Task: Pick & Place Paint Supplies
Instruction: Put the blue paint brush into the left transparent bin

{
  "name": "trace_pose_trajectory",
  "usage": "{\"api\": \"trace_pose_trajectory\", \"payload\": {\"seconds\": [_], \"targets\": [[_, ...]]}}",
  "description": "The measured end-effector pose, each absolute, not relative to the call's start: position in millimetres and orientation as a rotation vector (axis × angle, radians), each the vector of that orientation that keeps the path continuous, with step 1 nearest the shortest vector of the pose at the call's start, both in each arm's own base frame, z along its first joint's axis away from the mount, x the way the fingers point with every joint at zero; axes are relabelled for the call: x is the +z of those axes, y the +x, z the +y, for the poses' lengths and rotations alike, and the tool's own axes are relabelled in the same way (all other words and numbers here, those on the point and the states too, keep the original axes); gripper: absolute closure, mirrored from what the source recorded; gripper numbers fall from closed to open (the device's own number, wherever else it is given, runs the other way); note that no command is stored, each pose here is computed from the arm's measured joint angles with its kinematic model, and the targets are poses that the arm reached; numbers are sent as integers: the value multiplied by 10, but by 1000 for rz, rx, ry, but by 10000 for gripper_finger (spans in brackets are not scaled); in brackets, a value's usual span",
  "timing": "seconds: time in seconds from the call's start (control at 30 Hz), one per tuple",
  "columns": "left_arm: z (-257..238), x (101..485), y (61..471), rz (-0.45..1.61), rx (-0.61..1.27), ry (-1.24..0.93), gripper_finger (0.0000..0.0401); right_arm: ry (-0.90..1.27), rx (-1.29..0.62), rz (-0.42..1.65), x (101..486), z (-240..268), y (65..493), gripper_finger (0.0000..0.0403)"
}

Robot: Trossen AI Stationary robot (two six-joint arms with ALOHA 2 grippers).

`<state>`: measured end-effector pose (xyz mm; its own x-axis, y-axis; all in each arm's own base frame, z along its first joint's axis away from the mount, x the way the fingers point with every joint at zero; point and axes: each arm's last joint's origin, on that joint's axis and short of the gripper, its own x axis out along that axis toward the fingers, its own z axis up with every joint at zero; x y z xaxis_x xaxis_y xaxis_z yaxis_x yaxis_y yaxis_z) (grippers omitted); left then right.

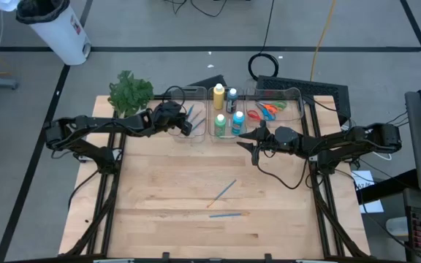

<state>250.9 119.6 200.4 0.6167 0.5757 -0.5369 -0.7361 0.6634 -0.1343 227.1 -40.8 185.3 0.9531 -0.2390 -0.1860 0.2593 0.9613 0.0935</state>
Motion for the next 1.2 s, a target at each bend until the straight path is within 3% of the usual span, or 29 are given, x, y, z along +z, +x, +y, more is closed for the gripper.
{"api": "trace_pose_trajectory", "payload": {"seconds": [0.4,0.7,0.93,1.07,1.2], "targets": [[926,2164,2666,362,565,-334,333,34,-151,200,1839,-191,2297,230],[439,2482,2780,157,232,-337,325,-83,38,201,1838,223,2293,201],[-32,2409,3017,43,34,-319,243,-95,144,201,1830,466,2258,197],[-330,2200,3102,127,-113,-309,185,-100,198,198,1831,591,2229,197],[-708,1901,3145,231,-171,-256,153,-104,234,195,1831,674,2205,201]]}}
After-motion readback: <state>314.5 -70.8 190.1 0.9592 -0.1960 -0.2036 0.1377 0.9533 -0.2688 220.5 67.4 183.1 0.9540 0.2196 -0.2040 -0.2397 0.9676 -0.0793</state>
